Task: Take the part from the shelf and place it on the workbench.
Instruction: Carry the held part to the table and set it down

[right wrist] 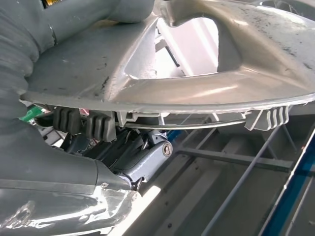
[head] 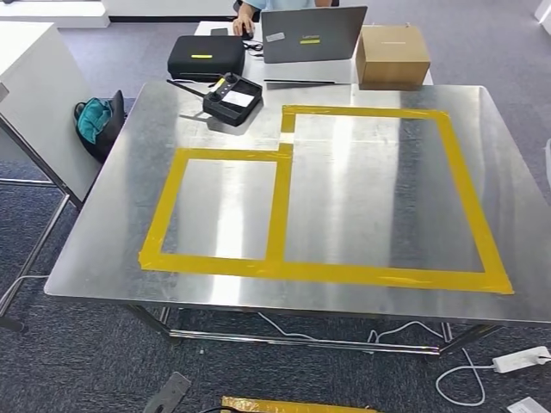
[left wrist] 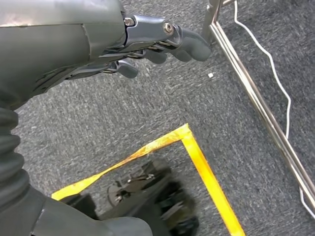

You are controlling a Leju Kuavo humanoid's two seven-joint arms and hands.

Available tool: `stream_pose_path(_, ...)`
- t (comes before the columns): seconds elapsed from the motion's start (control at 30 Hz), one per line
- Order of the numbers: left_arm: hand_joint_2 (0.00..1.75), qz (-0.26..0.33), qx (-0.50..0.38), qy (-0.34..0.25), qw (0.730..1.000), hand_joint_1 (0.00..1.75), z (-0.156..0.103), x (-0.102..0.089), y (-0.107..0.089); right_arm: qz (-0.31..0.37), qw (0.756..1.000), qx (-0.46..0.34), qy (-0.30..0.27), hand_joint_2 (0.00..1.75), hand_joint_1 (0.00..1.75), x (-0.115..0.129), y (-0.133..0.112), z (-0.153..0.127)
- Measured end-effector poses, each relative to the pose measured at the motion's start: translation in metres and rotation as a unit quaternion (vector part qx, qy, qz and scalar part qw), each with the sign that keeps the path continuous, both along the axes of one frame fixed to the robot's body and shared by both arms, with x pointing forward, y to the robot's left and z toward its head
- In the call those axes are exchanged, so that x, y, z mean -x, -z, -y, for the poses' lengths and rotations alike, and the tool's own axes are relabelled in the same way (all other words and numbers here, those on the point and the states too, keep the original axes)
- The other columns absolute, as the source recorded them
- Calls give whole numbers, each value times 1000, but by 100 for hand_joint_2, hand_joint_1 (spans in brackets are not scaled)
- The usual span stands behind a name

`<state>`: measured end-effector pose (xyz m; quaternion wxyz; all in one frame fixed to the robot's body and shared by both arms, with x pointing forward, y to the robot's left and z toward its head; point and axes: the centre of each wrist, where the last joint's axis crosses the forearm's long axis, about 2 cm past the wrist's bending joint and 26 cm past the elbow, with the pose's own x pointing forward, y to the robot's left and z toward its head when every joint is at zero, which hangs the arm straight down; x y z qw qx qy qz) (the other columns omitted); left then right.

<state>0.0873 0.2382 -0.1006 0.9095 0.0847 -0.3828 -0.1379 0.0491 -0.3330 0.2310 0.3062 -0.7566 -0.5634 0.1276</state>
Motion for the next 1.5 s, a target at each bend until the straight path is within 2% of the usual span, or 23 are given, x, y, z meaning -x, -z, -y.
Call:
stream_pose_path(0.87, 175, -2, -5, -3, 1000, 0, 0, 0, 0, 0, 1000, -16, 2, 175, 169, 1, 3, 0)
stream_pose_path(1.17, 175, -6, -6, 1, 1000, 0, 0, 3, 1, -40, 989, -138, 48, 175, 169, 17, 32, 5)
stream_pose_path(1.37, 175, -10, -4, 5, 1000, 0, 0, 4, 1, -79, 981, -164, 66, 175, 169, 26, 50, 16)
stream_pose_path(1.5, 175, -13, -4, 12, 1000, 0, -1, 3, 1, -117, 974, -184, 53, 175, 169, 25, 57, 37)
